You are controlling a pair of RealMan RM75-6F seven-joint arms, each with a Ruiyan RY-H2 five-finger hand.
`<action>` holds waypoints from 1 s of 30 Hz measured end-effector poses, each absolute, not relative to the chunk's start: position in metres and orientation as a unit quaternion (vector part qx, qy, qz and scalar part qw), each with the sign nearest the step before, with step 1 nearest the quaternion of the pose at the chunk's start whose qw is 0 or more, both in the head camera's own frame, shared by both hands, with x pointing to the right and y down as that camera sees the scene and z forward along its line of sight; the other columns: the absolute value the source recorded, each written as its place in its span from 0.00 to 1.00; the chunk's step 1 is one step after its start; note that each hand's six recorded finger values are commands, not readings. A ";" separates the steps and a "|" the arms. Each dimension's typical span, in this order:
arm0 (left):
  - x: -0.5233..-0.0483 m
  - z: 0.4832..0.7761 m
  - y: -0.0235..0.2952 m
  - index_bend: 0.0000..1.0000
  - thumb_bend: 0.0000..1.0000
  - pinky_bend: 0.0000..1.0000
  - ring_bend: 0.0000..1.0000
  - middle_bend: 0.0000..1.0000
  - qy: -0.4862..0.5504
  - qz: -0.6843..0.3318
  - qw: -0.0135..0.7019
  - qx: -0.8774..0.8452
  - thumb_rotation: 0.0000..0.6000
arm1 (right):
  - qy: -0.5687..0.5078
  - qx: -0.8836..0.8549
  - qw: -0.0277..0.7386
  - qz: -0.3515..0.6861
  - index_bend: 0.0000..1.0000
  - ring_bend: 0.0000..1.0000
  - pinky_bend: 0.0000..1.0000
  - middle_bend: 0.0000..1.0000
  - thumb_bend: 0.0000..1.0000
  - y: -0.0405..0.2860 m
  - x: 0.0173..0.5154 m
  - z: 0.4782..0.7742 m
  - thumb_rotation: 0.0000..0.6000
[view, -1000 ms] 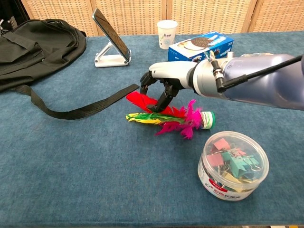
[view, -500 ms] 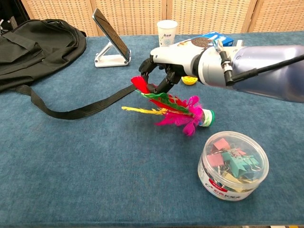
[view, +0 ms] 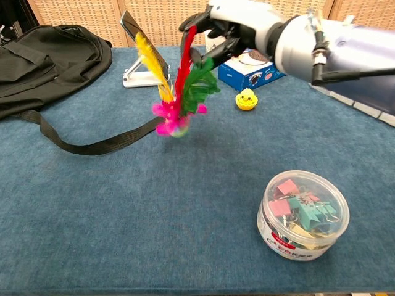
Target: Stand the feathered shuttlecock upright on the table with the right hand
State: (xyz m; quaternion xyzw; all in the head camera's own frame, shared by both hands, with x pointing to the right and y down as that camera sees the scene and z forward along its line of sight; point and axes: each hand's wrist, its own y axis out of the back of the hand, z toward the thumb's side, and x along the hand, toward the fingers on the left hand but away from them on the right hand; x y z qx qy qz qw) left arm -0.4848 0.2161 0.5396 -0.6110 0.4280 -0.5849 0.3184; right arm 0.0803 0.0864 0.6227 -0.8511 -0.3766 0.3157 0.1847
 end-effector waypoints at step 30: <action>-0.480 0.546 0.218 0.00 0.00 0.00 0.00 0.00 0.415 -0.591 0.323 -0.612 1.00 | -0.411 -0.816 0.208 0.348 0.00 0.00 0.00 0.00 0.29 0.075 0.166 0.658 1.00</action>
